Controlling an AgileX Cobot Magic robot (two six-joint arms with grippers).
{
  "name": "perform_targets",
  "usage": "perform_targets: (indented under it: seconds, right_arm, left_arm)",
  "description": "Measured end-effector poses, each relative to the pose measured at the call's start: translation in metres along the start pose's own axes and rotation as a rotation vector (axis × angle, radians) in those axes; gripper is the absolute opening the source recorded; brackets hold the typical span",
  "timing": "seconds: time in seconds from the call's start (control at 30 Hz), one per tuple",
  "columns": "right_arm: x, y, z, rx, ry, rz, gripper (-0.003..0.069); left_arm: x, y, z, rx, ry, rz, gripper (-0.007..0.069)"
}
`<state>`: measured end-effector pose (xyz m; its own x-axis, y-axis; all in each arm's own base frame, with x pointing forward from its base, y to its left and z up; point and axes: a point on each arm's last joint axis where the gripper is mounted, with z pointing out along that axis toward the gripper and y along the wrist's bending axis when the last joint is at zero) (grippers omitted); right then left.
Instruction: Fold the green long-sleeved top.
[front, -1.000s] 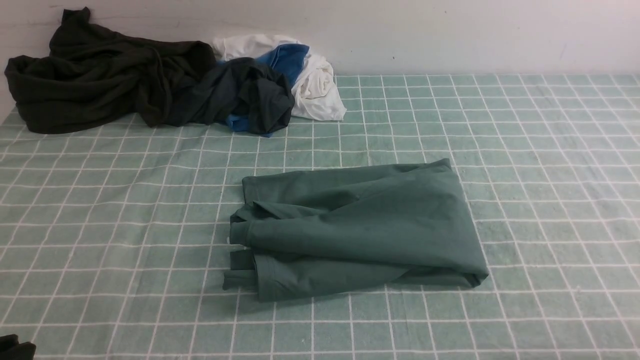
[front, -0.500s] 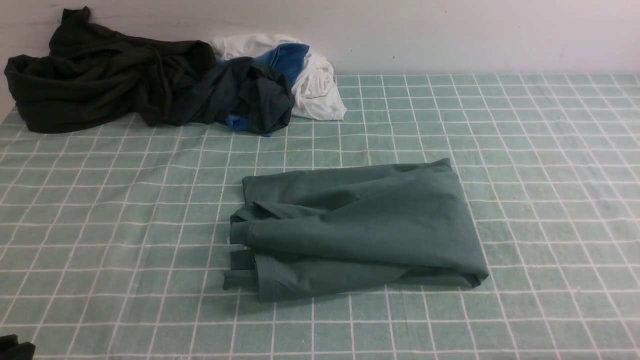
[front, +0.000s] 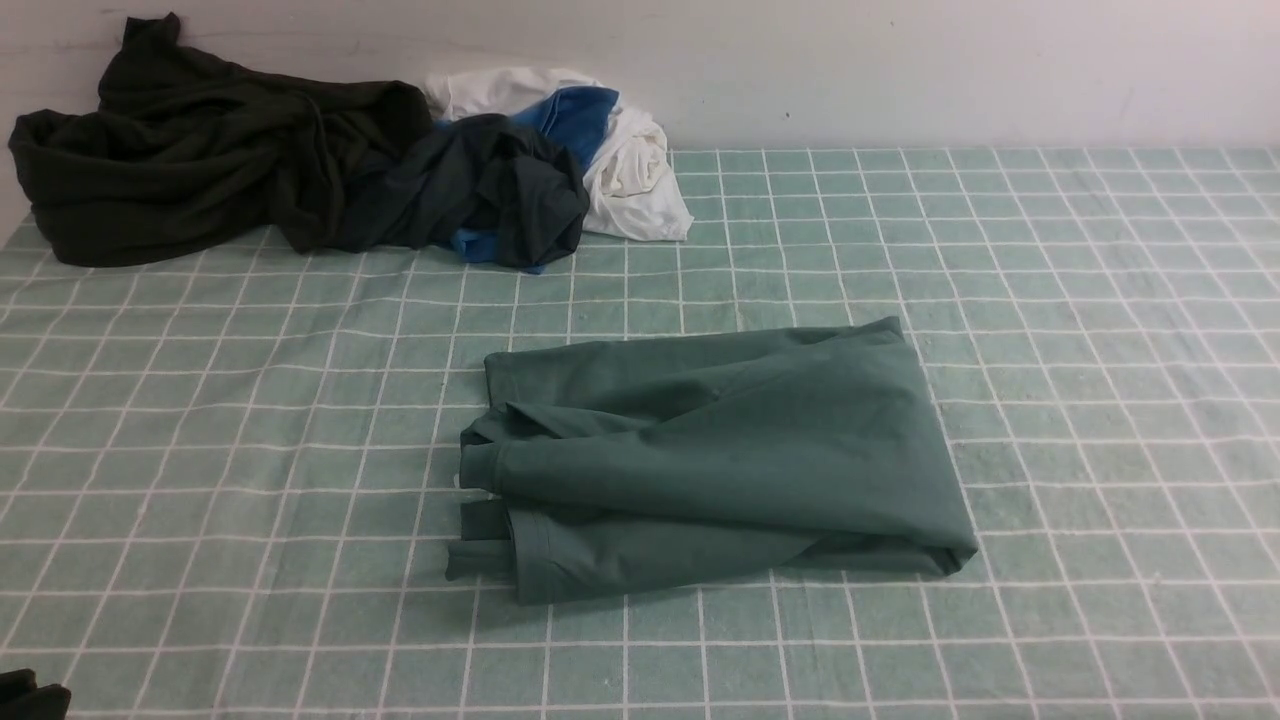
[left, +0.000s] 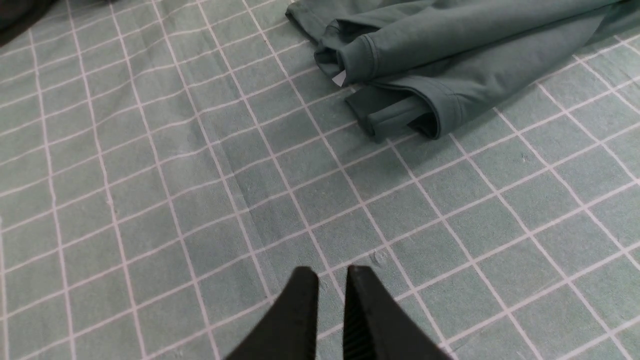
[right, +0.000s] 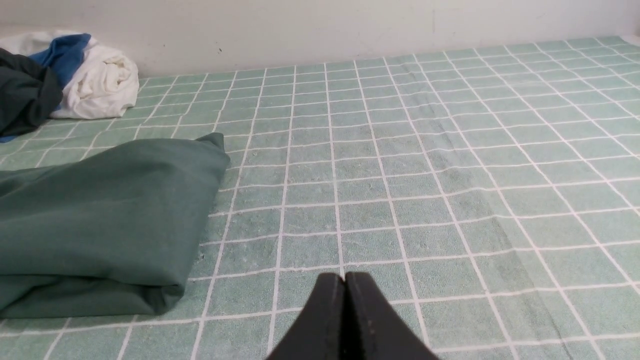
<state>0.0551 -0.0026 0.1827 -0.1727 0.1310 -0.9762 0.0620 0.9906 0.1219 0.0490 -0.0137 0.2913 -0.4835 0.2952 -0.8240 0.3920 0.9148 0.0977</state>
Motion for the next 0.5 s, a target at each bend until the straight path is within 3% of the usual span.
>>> perform_targets:
  seconds: [0.5]
  right_arm:
    - [0.0001, 0.0000, 0.0000, 0.000, 0.001, 0.000, -0.0014]
  left_arm:
    - [-0.0010, 0.0021, 0.0016, -0.029, -0.030, 0.014, 0.0072]
